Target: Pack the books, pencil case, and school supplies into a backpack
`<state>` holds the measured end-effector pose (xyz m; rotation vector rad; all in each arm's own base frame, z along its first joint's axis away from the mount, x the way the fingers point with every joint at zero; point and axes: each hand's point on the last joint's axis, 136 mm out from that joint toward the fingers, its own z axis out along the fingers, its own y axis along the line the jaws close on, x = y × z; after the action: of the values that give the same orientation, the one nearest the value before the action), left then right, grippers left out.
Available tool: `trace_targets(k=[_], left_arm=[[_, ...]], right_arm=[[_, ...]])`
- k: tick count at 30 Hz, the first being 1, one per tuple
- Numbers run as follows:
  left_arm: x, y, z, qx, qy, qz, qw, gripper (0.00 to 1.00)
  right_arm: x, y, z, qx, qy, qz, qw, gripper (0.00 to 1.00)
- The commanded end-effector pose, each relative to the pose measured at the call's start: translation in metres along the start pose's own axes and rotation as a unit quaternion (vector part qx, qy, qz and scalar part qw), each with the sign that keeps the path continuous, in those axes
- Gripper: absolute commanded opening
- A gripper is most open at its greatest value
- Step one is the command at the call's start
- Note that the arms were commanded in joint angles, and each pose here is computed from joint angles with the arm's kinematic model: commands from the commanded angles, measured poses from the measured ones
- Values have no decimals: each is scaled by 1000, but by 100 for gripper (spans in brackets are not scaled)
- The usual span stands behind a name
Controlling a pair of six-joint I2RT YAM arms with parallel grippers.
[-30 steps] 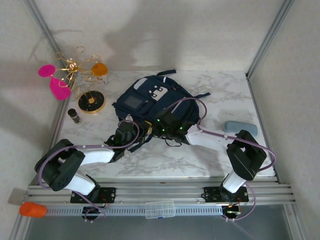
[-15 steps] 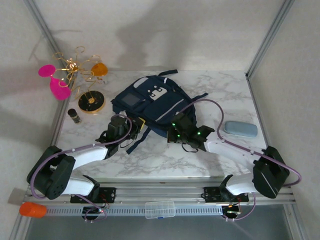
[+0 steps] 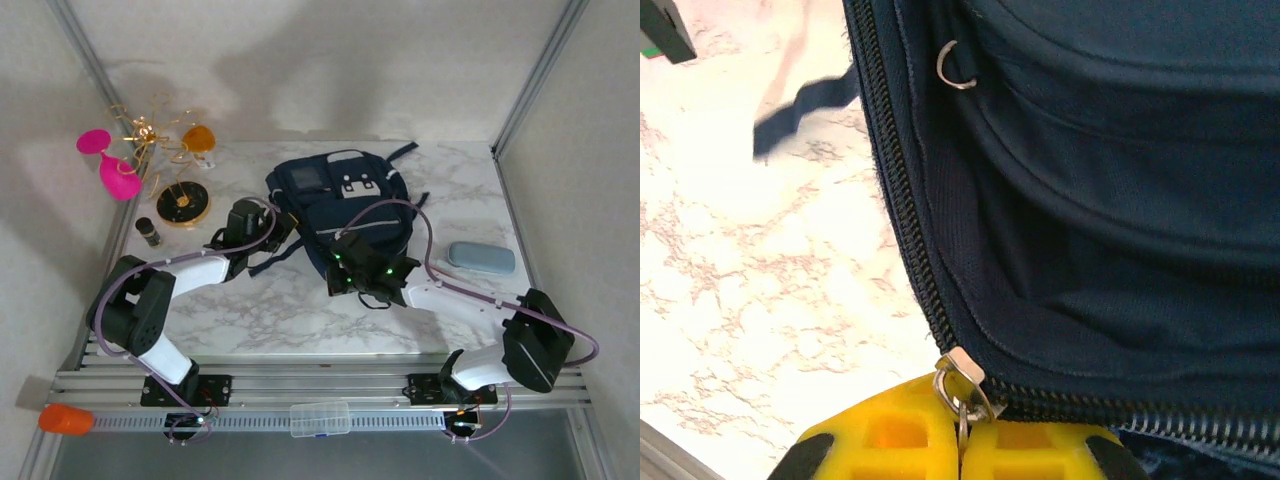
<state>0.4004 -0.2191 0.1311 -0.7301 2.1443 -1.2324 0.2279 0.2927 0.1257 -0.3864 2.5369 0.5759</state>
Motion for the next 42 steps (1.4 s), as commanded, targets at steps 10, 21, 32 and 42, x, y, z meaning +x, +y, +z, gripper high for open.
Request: trace_targets(k=[10, 21, 32, 42], left_arm=[[44, 7, -61, 61, -34, -97, 993, 65], [97, -10, -12, 51, 20, -151, 987, 59], [61, 26, -21, -23, -62, -117, 991, 0], [-25, 79, -67, -111, -90, -47, 989, 0]], right_arm=[[-19, 27, 15, -37, -20, -28, 999, 0], [-17, 32, 17, -53, -16, -52, 997, 0], [-2, 0, 14, 24, 8, -29, 999, 0], [37, -70, -12, 125, 21, 35, 991, 0]])
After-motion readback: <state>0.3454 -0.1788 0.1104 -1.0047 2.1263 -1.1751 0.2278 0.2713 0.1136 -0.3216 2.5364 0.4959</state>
